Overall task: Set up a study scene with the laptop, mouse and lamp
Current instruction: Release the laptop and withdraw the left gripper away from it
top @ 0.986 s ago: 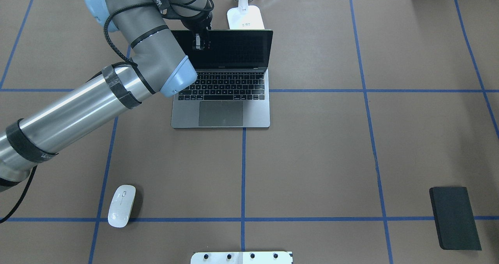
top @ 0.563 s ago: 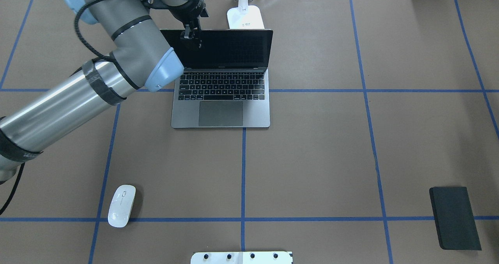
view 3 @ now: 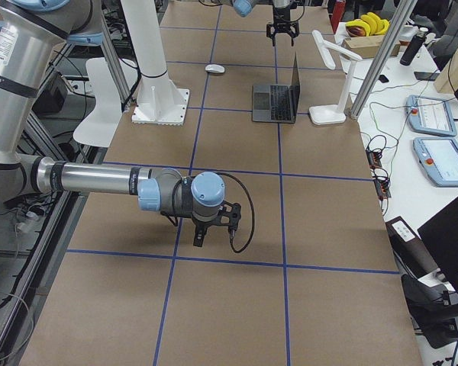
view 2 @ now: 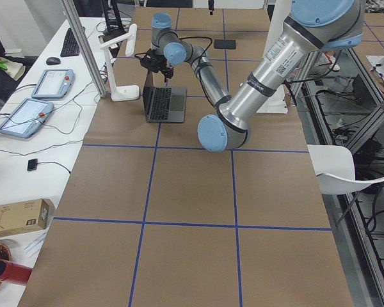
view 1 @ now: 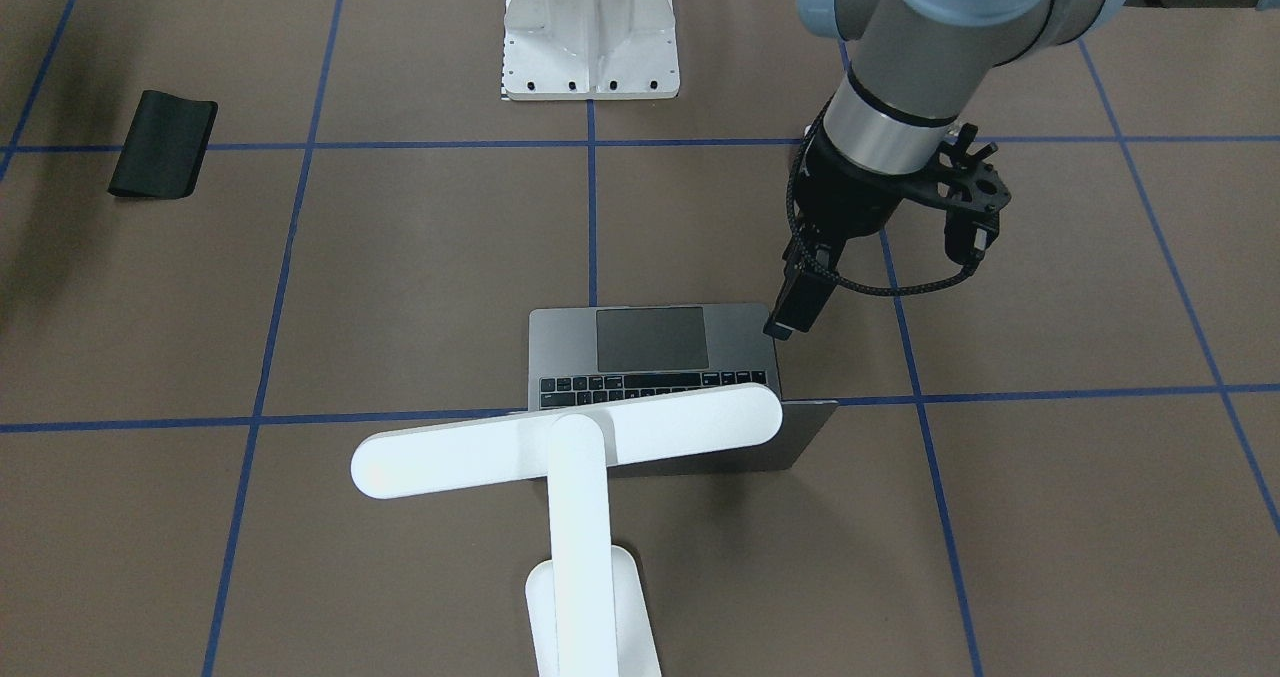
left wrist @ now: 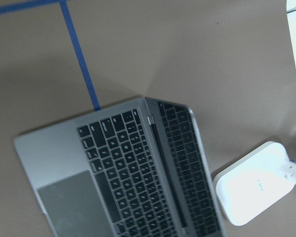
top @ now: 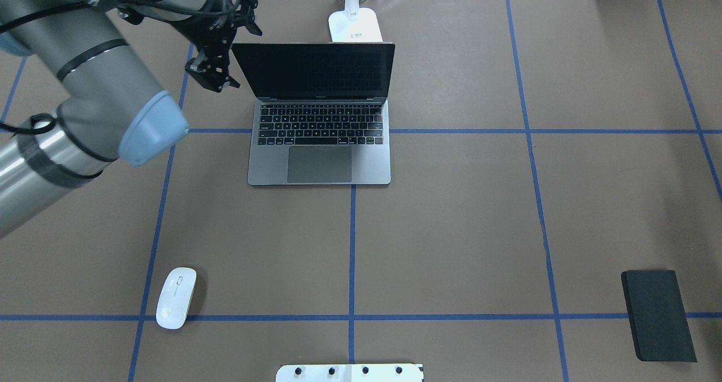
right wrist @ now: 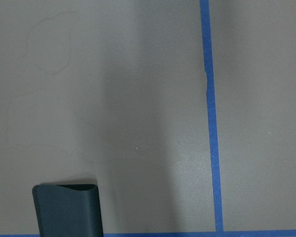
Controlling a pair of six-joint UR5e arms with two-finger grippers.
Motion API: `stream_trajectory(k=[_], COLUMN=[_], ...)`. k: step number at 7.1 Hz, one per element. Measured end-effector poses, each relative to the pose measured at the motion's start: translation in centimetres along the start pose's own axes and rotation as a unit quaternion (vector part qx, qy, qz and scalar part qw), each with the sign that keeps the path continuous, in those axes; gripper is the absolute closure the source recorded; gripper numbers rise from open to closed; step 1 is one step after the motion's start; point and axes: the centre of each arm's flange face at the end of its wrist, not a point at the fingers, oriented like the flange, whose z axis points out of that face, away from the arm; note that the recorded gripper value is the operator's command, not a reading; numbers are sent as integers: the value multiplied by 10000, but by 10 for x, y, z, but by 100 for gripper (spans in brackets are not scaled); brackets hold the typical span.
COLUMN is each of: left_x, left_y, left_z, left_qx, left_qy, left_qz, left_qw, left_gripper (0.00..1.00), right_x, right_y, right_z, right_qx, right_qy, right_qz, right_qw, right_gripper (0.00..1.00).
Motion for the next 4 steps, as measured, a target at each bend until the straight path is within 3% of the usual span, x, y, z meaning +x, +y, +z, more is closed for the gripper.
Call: stream_trajectory(k=[1, 2, 4], left_x=[-31, -62, -112], left_y=[-13, -28, -63], left_z=[-11, -20, -30], left_qx=[53, 82, 105], left_qy=[-104, -243, -567], left_qz=[746, 1536, 2890], left_qw=[9971, 9878, 9556], left_gripper=[1, 1, 1], right_x=[-1, -3, -6], right_y=[-3, -9, -14], right_z=[-1, -1, -1], right_qx=[16, 42, 56], right_qy=[1, 3, -83], right_qz=[-8, -25, 51], right_qw=[10000, 10000, 9999], right_gripper=[0, 0, 0])
